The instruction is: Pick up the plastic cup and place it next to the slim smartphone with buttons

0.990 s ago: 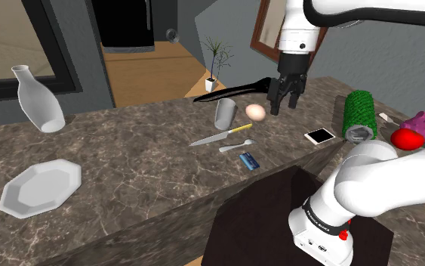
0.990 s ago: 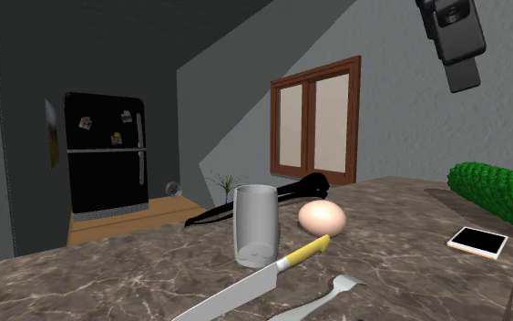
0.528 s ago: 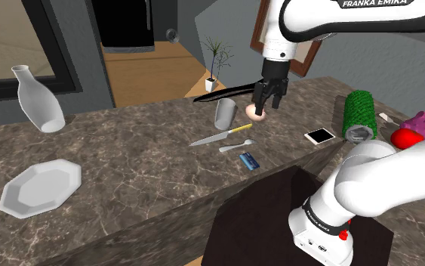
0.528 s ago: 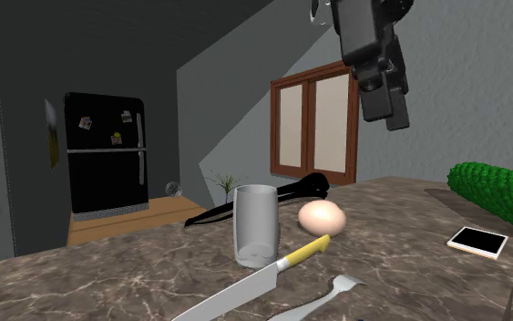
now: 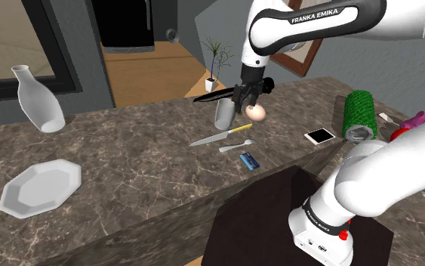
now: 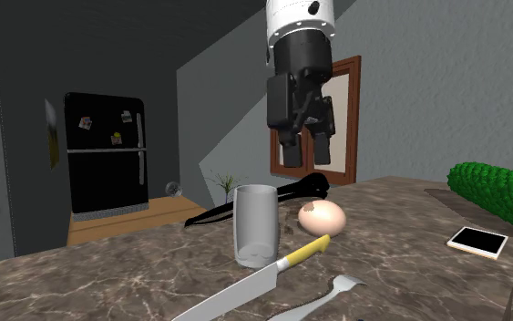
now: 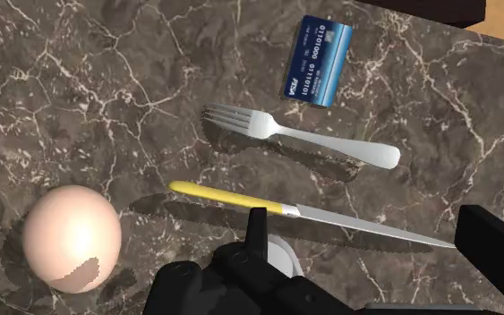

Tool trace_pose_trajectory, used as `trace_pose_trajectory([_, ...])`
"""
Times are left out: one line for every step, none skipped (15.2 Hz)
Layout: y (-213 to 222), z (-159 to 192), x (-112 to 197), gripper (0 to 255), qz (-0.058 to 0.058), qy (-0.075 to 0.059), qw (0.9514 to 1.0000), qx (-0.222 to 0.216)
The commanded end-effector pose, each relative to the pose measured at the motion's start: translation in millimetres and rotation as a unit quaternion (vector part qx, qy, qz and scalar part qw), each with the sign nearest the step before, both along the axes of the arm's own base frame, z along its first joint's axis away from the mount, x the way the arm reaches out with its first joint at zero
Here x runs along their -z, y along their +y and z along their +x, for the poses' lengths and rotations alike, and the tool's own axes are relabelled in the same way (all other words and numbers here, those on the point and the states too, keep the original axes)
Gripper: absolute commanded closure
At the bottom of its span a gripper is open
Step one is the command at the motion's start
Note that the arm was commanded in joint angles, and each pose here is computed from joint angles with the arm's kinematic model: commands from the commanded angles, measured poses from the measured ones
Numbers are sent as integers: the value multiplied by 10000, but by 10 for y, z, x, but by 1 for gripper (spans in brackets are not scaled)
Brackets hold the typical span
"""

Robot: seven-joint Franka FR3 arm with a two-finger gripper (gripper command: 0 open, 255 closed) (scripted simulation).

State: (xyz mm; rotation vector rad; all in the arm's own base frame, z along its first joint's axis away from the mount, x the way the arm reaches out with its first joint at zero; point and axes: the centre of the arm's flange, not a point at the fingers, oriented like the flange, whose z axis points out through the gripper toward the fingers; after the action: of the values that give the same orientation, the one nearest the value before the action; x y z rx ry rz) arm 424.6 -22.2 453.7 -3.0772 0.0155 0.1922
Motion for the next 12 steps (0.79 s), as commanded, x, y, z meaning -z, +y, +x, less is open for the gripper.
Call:
trace_pose_trajectory([-25, 220, 83, 0, -11, -113, 9999, -81])
trace_pose_trajectory([-38, 325, 135, 0, -15, -163, 9998, -119])
trace_pose_trajectory([-50, 430, 187, 0, -19, -213, 9996, -157])
trace_pose_trajectory([-62, 536, 237, 0, -23, -263, 9995, -195])
trace_pose_trajectory([-72, 642, 287, 0, -27, -313, 9992, -233])
trace_pose_trajectory([-82, 749, 335, 0, -31, -363, 9990, -272])
trace_pose_trajectory([-91, 857, 382, 0, -35, -413, 9987, -310])
trace_pose_trajectory([-100, 965, 428, 0, -39, -463, 9983, -348])
trace_pose_trajectory([-104, 1025, 453, 0, -41, -491, 9981, -369])
trace_pose_trajectory([-102, 1023, 506, 0, -41, -491, 9981, -369])
trace_pose_trajectory([-99, 1022, 558, 0, -41, -491, 9981, -369])
trace_pose_trajectory([-97, 1020, 611, 0, -41, -491, 9981, -369])
